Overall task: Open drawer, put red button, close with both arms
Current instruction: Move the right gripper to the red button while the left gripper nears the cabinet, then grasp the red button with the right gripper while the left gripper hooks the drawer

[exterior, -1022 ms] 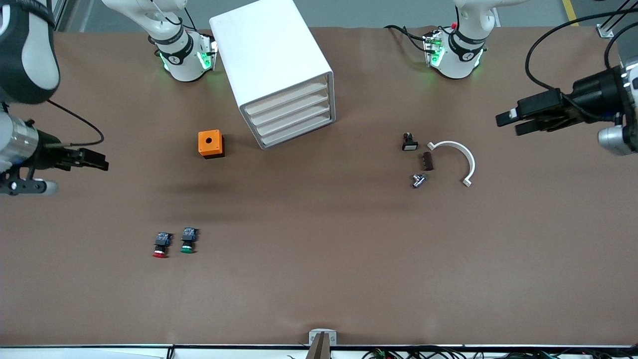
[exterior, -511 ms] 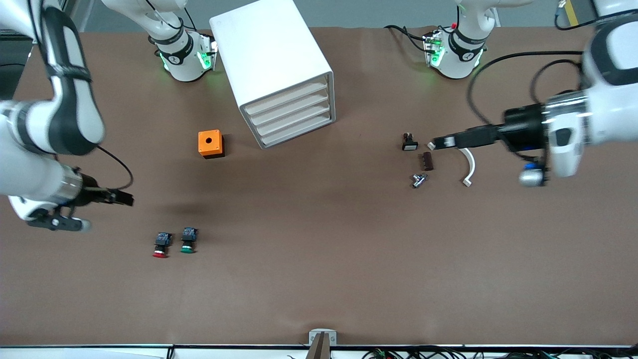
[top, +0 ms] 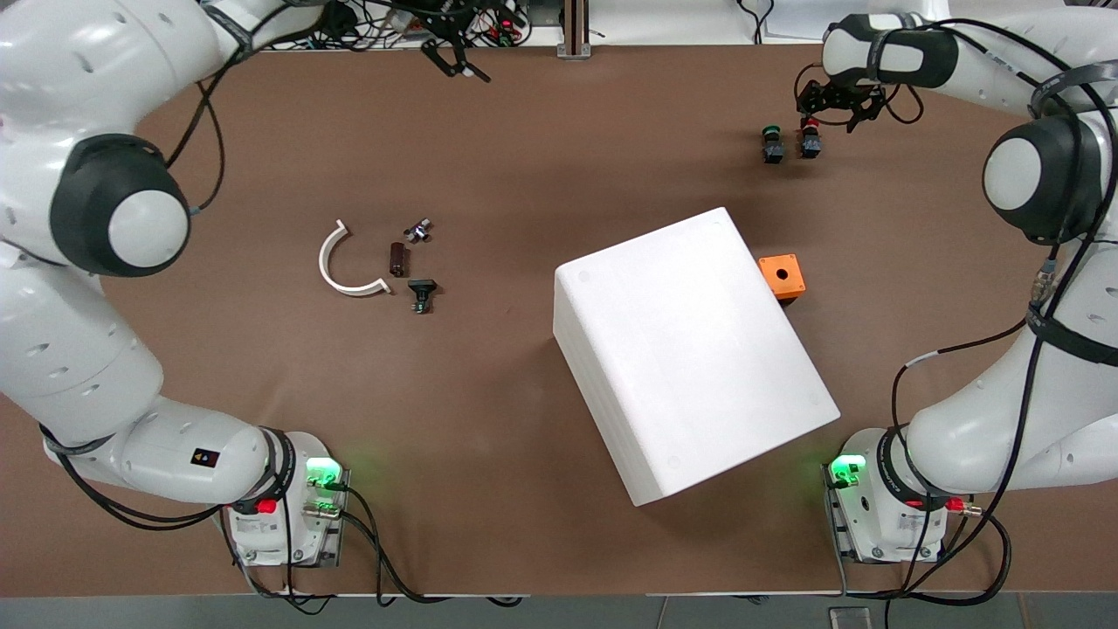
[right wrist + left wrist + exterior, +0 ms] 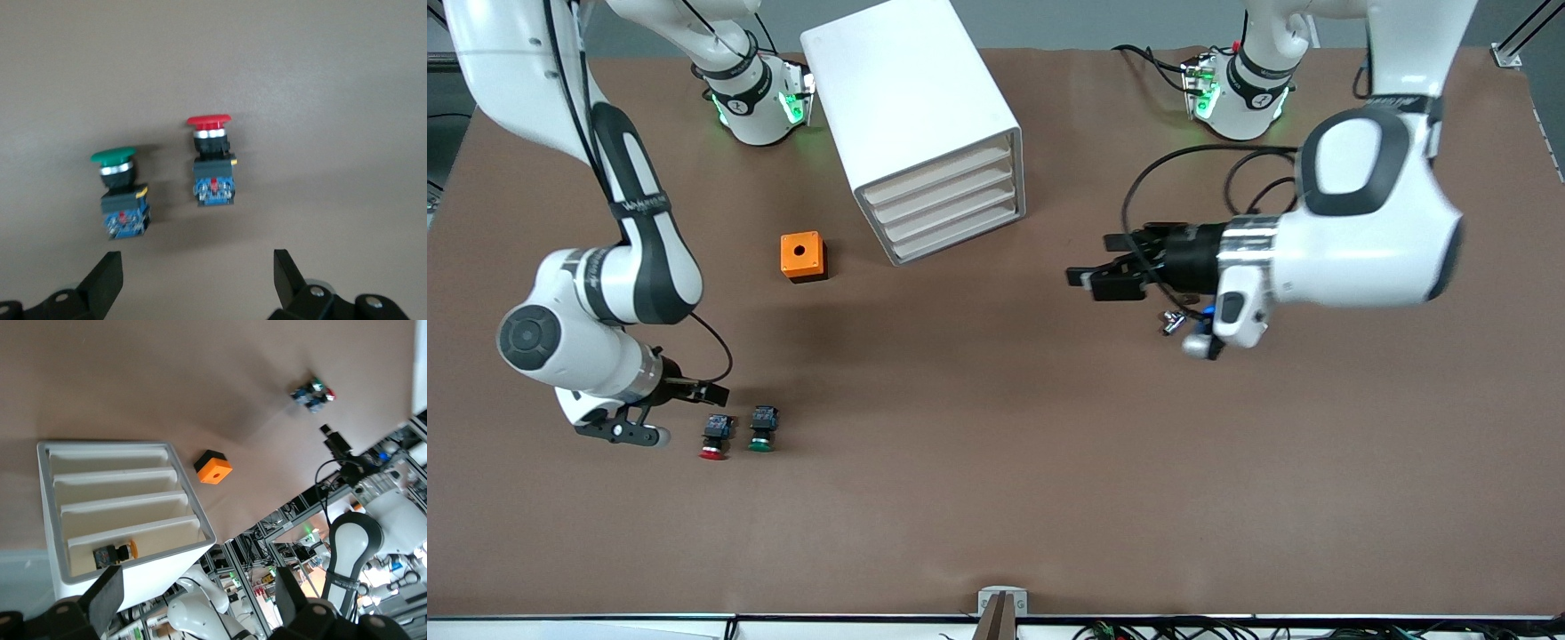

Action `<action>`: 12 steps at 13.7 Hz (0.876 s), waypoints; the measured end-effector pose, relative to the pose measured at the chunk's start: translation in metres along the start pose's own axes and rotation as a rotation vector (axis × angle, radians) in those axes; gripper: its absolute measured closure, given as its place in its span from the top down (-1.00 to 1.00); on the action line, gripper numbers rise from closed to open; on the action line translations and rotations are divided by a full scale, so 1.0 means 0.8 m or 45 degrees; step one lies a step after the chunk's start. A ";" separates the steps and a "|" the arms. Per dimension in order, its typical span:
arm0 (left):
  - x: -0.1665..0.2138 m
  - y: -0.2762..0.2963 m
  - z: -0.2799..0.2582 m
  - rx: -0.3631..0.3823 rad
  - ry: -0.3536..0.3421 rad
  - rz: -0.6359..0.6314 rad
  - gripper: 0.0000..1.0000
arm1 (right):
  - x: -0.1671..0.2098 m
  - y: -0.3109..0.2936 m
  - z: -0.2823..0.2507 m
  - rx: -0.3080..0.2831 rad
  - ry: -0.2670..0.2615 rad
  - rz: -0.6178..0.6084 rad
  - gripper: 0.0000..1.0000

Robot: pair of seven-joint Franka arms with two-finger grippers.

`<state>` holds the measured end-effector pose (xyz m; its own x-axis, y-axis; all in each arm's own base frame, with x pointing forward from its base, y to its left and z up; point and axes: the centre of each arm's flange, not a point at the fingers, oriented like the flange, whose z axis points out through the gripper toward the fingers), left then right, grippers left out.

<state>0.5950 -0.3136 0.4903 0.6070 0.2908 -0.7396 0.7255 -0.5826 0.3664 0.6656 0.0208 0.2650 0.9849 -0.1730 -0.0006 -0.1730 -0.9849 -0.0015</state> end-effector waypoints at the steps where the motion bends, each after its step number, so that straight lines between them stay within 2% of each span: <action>1: 0.007 0.002 0.020 0.025 -0.017 -0.065 1.00 | 0.002 0.000 0.018 0.000 0.011 0.001 1.00; 6: 0.049 -0.003 0.108 0.143 -0.070 -0.407 1.00 | 0.008 0.004 0.071 0.003 0.057 0.008 1.00; 12: 0.096 -0.015 0.200 0.281 -0.066 -0.886 1.00 | 0.009 0.007 0.099 0.004 0.070 0.014 0.96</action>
<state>0.5809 -0.4055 0.3388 0.0092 0.6160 -0.7877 0.8521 -0.4170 -0.3162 0.6717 0.0141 0.1855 0.9815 -0.1837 0.0543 -0.1837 -0.9830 -0.0047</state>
